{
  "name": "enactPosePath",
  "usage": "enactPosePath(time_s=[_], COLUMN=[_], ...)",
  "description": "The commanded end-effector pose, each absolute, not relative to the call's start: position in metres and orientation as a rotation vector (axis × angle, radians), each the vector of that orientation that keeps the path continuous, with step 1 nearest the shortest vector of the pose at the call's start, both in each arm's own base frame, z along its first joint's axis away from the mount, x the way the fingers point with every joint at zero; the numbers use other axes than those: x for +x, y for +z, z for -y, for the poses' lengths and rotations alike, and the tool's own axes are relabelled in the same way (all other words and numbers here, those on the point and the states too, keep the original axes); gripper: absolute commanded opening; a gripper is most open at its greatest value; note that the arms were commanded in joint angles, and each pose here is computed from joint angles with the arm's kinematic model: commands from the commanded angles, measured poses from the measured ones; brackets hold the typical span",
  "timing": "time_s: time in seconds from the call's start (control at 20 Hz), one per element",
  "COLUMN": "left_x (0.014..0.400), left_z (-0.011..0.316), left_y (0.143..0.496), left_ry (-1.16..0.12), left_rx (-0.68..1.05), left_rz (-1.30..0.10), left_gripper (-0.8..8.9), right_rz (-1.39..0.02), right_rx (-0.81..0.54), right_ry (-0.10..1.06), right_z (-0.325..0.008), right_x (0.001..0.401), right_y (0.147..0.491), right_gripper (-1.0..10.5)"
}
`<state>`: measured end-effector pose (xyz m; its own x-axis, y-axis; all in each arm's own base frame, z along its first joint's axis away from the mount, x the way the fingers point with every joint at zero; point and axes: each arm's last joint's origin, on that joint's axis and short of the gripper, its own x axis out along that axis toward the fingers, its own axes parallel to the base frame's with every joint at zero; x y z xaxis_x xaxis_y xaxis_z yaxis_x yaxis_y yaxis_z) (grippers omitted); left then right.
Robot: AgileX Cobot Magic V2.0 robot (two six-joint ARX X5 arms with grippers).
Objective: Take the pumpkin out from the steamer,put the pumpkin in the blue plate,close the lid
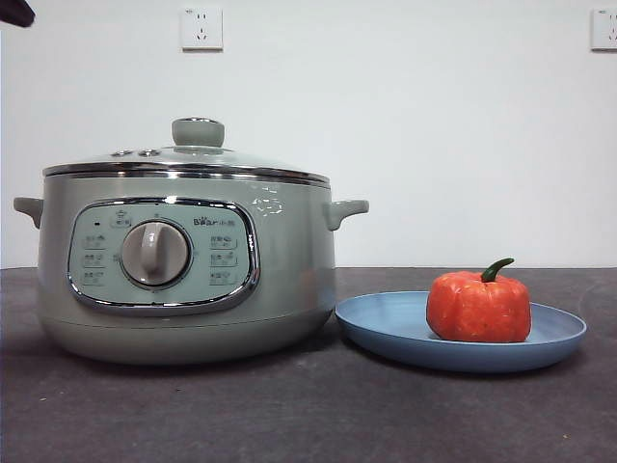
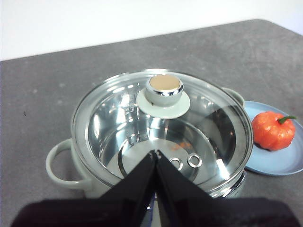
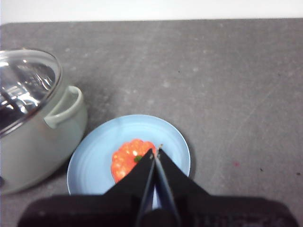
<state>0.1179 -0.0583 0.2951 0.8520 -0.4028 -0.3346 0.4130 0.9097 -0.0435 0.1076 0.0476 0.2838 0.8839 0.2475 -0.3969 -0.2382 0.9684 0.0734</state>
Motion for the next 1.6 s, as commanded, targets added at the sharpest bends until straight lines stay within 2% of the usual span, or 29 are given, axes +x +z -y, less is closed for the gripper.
enactPosePath(time_s=[0.05,0.5,0.65,0.9,1.1,1.35,1.6], left_x=[0.121,0.121,0.094,0.064,0.067,0.084,0.093], left_z=[0.06,0.061,0.042,0.015,0.007,0.009,0.01], left_y=[0.292,0.289,0.291,0.286,0.25,0.189,0.157], left_ry=[-0.425,-0.428,-0.361,-0.184,-0.068,-0.073,-0.08], left_rx=[0.029,0.036,0.105,0.034,0.014,-0.019,-0.044], left_rz=[-0.359,-0.389,-0.37,-0.126,-0.031,-0.136,-0.185], left_gripper=[-0.03,-0.03,-0.03,-0.03,-0.03,-0.03,-0.03], right_rz=[-0.437,-0.483,-0.489,-0.502,-0.502,-0.502,-0.503], right_rx=[0.022,0.001,-0.001,-0.006,-0.006,-0.006,-0.006], right_ry=[0.225,0.201,0.201,0.2,0.199,0.199,0.2], right_z=[-0.047,-0.045,-0.045,-0.045,-0.045,-0.045,-0.045], right_x=[0.107,0.105,0.105,0.104,0.104,0.104,0.104], right_y=[0.281,0.276,0.276,0.274,0.274,0.274,0.274], right_gripper=[-0.2,-0.2,-0.2,-0.2,-0.2,-0.2,-0.2])
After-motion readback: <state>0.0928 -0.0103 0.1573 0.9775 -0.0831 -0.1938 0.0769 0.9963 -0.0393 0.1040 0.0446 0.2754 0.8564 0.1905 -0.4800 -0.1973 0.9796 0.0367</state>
